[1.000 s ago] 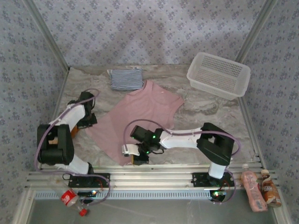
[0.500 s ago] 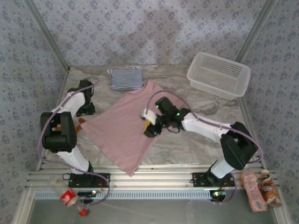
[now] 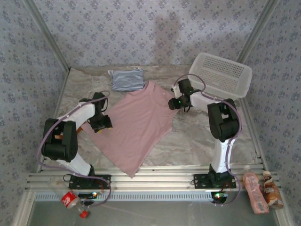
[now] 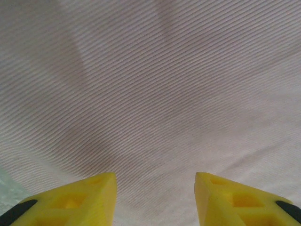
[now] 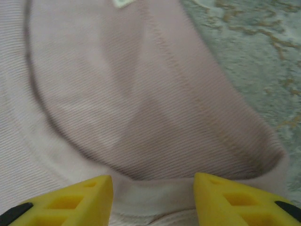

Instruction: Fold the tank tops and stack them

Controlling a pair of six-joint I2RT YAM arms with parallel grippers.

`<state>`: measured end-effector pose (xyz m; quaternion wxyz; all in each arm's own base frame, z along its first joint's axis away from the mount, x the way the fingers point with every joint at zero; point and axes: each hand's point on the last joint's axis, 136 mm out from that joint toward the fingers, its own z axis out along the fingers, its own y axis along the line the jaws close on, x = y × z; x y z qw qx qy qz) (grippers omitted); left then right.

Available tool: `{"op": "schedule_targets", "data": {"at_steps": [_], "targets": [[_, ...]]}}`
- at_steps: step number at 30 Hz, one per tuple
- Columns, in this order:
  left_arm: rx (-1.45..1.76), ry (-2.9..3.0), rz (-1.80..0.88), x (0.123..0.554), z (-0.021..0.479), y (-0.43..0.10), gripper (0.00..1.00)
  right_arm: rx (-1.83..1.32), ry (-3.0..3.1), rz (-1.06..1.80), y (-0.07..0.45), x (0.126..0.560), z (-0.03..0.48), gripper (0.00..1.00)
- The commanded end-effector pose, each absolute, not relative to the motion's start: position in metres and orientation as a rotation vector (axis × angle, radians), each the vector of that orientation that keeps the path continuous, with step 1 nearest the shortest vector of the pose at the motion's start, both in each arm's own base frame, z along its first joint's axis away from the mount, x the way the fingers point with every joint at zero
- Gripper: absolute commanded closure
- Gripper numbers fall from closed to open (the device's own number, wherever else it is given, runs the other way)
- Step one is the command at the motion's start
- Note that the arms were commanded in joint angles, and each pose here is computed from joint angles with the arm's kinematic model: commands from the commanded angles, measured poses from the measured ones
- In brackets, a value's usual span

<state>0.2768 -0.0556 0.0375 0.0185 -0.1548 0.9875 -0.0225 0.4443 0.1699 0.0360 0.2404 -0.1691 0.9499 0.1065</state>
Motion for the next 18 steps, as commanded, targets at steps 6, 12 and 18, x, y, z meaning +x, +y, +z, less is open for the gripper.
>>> {"op": "schedule_targets", "data": {"at_steps": [6,12,18], "targets": [[-0.283,3.121,-0.047,0.304,0.025,-0.073,0.53,-0.174,2.797,0.133,0.132,0.4,0.007,0.52],[0.041,3.166,-0.069,0.321,0.015,-0.107,0.53,0.176,2.963,-0.071,0.093,0.319,-0.002,0.53],[0.365,3.12,-0.17,0.339,0.012,-0.164,0.53,0.601,2.995,-0.153,0.063,0.245,0.005,0.52]]}}
